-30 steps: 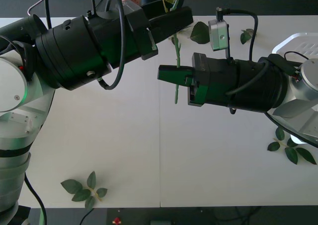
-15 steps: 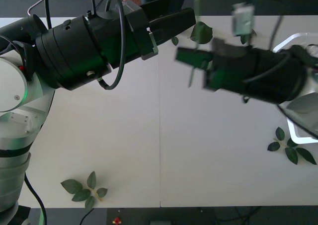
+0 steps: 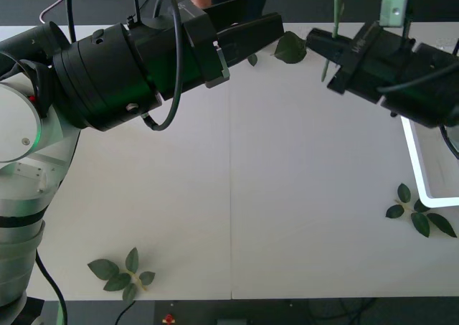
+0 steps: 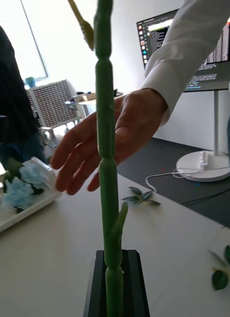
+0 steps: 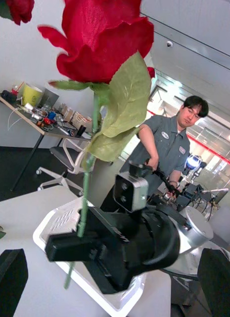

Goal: Place the red flowers into the right box and the blue flowers into the left box. If a person shows an open palm, hand one flower to the person first, then continue sorting.

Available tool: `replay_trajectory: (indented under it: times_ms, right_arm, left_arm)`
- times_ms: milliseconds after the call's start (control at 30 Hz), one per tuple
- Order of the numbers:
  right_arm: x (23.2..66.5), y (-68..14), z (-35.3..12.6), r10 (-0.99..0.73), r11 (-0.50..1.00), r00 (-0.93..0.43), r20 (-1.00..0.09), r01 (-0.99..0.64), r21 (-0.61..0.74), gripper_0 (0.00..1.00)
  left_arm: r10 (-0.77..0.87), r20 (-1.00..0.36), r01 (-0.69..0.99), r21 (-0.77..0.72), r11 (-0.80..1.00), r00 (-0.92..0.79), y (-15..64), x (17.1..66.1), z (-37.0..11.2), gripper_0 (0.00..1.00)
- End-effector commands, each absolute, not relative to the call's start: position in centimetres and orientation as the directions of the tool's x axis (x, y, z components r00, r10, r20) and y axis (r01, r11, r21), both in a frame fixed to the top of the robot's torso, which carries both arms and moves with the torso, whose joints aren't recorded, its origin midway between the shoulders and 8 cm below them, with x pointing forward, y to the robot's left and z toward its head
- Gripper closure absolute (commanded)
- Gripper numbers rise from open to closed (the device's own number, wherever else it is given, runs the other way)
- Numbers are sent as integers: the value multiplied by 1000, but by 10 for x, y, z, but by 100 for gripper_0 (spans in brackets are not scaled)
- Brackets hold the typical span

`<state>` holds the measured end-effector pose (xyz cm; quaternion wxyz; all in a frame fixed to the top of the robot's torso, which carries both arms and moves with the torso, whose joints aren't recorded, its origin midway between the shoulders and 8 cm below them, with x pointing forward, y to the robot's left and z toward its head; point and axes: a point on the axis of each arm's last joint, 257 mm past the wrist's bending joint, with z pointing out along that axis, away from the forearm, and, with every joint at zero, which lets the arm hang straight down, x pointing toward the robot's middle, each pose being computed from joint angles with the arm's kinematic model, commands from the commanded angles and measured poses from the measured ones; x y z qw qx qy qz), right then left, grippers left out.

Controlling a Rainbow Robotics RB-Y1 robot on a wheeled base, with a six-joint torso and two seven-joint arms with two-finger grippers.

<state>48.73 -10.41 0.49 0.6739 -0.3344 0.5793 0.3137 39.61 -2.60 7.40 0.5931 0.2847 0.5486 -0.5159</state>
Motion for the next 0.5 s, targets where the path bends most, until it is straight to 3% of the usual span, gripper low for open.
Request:
replay_trajectory:
  times_ms: [33,500]
  right_arm:
    - [508,-75,33,58,569,194,-979,-812,-127,100]
    - [562,-36,42,28,647,245,-969,-743,-170,100]
  left_arm:
    - [-293,-945,929,-234,285,-148,-28,383,73,0]
    - [-293,-945,929,-234,285,-148,-28,383,73,0]
